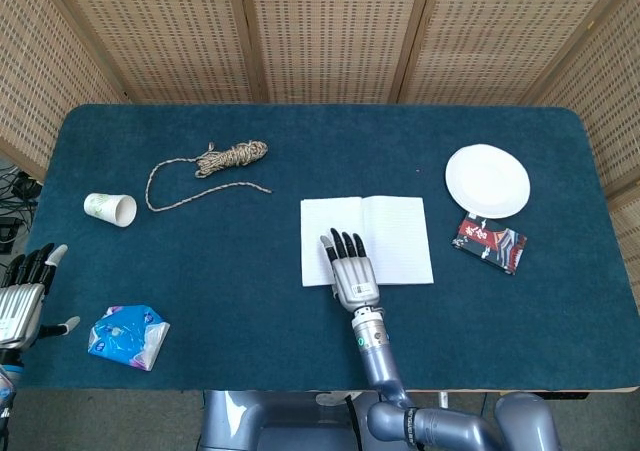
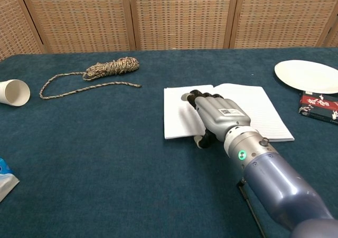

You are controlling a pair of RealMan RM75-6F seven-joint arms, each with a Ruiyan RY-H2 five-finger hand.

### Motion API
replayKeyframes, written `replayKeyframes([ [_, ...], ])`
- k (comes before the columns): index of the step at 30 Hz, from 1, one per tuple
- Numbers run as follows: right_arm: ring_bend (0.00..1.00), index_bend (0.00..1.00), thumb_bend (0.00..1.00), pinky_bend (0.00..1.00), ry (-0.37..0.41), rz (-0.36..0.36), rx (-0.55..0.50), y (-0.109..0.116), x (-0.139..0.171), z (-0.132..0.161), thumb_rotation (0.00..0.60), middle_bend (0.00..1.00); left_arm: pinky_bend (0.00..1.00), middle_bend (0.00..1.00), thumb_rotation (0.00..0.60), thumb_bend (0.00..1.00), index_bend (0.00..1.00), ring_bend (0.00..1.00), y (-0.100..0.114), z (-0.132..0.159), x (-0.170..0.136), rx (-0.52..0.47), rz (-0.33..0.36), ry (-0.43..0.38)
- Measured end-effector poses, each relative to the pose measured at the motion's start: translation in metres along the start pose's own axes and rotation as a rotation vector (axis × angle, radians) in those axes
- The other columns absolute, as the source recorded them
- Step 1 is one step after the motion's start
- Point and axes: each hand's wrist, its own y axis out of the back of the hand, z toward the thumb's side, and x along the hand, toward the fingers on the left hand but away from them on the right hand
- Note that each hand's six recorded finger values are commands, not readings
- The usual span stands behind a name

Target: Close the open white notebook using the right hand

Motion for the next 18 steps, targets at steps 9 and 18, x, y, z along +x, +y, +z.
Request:
replayKeyframes([
  [9, 0.0, 0.12, 0.79, 0.0, -0.047, 0.006, -0.095, 0.005, 0.003, -0.007, 0.6, 0.0, 0.0, 0.0, 0.6, 0.14, 0.0, 0.0, 0.002, 0.002, -0.001, -0.001, 0.007, -0.006],
  [18, 0.0, 0.11, 0.72, 0.0, -0.084, -0.03, -0.154, 0.022, 0.006, -0.013, 0.6, 0.0, 0.0, 0.0, 0.6, 0.14, 0.0, 0.0, 0.002, 0.004, -0.002, -0.005, 0.007, -0.011],
])
